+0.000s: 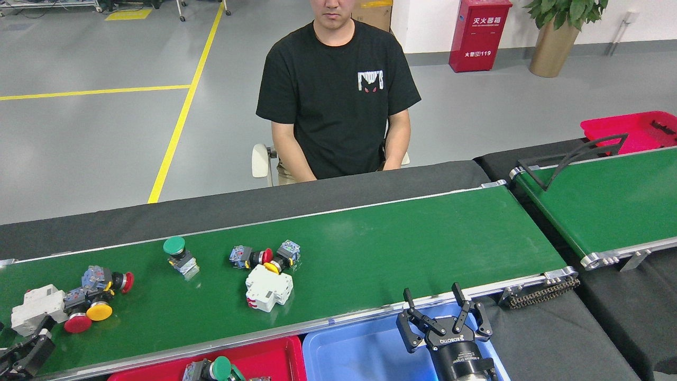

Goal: Pick switch part from conveyor to tray

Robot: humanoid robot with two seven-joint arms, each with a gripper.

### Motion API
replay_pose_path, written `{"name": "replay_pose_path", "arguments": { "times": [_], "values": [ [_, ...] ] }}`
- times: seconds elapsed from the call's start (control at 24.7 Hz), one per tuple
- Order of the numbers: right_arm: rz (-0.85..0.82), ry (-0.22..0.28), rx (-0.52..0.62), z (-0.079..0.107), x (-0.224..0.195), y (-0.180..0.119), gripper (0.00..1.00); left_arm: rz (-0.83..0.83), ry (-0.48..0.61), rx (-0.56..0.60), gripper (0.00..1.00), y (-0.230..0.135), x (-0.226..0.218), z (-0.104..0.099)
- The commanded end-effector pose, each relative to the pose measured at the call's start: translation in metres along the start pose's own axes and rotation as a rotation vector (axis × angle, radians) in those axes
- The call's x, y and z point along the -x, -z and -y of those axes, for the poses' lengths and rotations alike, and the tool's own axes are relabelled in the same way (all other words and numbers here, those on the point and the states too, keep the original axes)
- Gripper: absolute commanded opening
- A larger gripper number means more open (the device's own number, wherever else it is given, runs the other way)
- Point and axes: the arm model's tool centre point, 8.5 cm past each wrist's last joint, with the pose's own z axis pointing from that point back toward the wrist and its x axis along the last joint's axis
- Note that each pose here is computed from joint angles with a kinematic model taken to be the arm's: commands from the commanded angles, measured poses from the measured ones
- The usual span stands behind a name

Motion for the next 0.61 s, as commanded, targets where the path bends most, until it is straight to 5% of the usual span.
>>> {"name": "replay_pose_path", "arguments": {
  "times": [0.0,0.45,0.49,0.57],
  "values": [
    [0.005,-0.006,0.024,0.009,0.004,0.005,0.99,-0.025,0.021,-0.028,1.0,0.002,0.008,-0.012],
    [0.034,-0.01,0.013,0.009,0.003,0.012,0.99,-0.196,0.072,-0.011,0.97,0.026,0.012,-0.014],
    [0.034,-0.01,0.007,0.008,0.002,0.013,0.99,-0.216,0.08,-0.001,0.92,0.029,0.011,-0.012],
    [0.034,-0.012,0.007,0.008,0.003,0.013,0.99,-0.212,0.085,0.007,0.59,0.031,0.008,-0.009]
  ]
}}
